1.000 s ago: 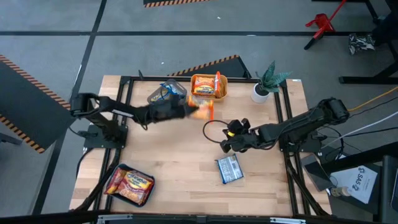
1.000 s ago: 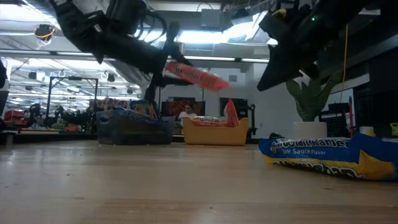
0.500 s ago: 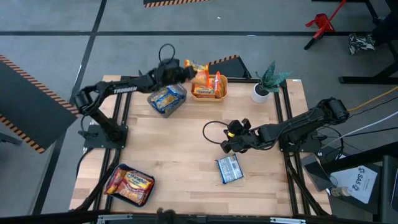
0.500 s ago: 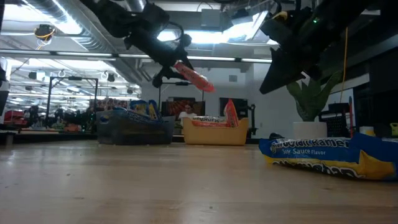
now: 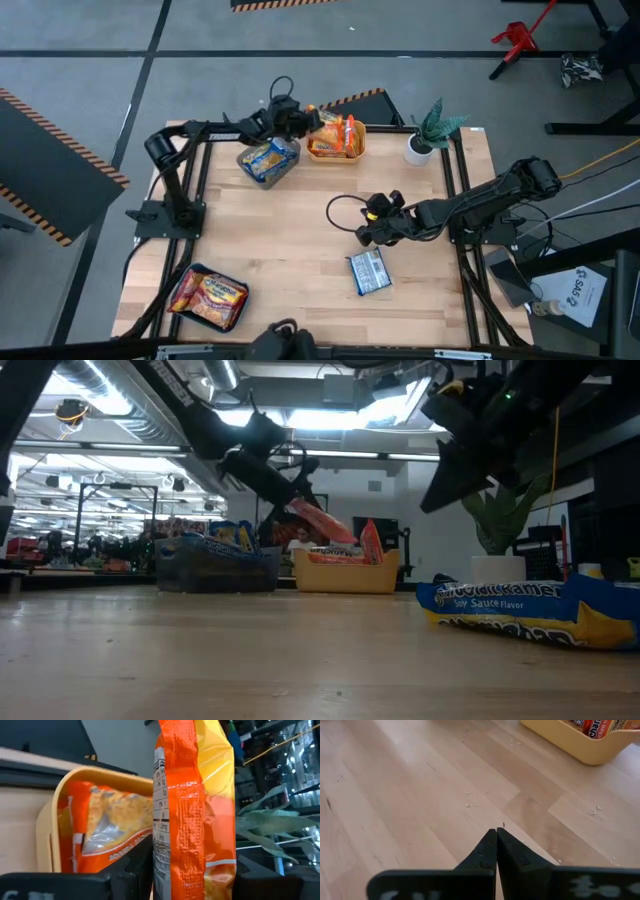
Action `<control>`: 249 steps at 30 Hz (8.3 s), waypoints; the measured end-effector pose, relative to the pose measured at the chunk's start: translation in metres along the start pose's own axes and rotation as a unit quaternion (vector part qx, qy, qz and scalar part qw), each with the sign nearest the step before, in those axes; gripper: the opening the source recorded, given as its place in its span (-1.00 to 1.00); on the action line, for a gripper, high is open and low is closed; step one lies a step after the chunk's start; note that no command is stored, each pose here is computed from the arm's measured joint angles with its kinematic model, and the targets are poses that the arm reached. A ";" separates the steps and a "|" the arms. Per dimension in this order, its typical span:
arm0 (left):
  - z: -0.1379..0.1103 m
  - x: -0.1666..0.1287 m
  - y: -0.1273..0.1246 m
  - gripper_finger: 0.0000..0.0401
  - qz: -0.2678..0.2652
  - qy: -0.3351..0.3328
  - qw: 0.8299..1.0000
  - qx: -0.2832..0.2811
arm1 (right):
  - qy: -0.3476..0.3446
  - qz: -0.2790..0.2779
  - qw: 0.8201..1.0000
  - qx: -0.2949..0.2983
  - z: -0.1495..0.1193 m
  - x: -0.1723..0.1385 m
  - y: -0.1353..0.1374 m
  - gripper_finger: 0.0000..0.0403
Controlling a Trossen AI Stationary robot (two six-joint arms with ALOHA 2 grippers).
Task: Sort Maruchan noodles
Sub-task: Put the pack of orange ramen noodle soup into the yellow bin, then put the pack of blue ramen noodle soup into the transparent black bin
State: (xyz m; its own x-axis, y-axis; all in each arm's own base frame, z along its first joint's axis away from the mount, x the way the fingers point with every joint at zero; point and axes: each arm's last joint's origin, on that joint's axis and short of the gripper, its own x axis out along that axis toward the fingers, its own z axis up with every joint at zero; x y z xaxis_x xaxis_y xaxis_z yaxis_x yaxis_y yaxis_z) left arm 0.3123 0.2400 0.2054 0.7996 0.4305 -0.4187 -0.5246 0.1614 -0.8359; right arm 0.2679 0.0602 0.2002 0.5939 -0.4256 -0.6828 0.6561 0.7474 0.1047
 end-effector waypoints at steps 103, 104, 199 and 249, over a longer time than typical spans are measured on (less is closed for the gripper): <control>0.079 -0.020 -0.004 0.11 -0.039 0.083 0.995 0.042 | 0.026 0.005 0.999 -0.022 -0.003 0.000 -0.001 -1.00; 0.081 -0.024 -0.008 0.11 -0.046 0.080 0.995 0.045 | 0.026 0.005 0.999 -0.022 -0.003 0.000 -0.001 -1.00; -0.291 -0.115 -0.013 0.11 -0.164 0.266 0.939 0.142 | 0.136 0.057 0.988 0.042 -0.109 -0.003 0.065 -1.00; -0.325 -0.097 0.027 0.13 -0.054 0.276 0.959 0.040 | 0.141 0.070 0.984 0.081 -0.131 0.022 0.077 -1.00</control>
State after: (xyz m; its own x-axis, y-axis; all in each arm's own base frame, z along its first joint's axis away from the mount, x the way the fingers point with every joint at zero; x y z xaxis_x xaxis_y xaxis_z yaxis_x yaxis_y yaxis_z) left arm 0.3153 -0.0863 0.1086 0.8724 -0.1240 -0.4728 -0.4325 0.2550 -0.8648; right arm 0.2700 0.1752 0.0984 0.5455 -0.1494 -0.8247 0.6566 0.6877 0.3097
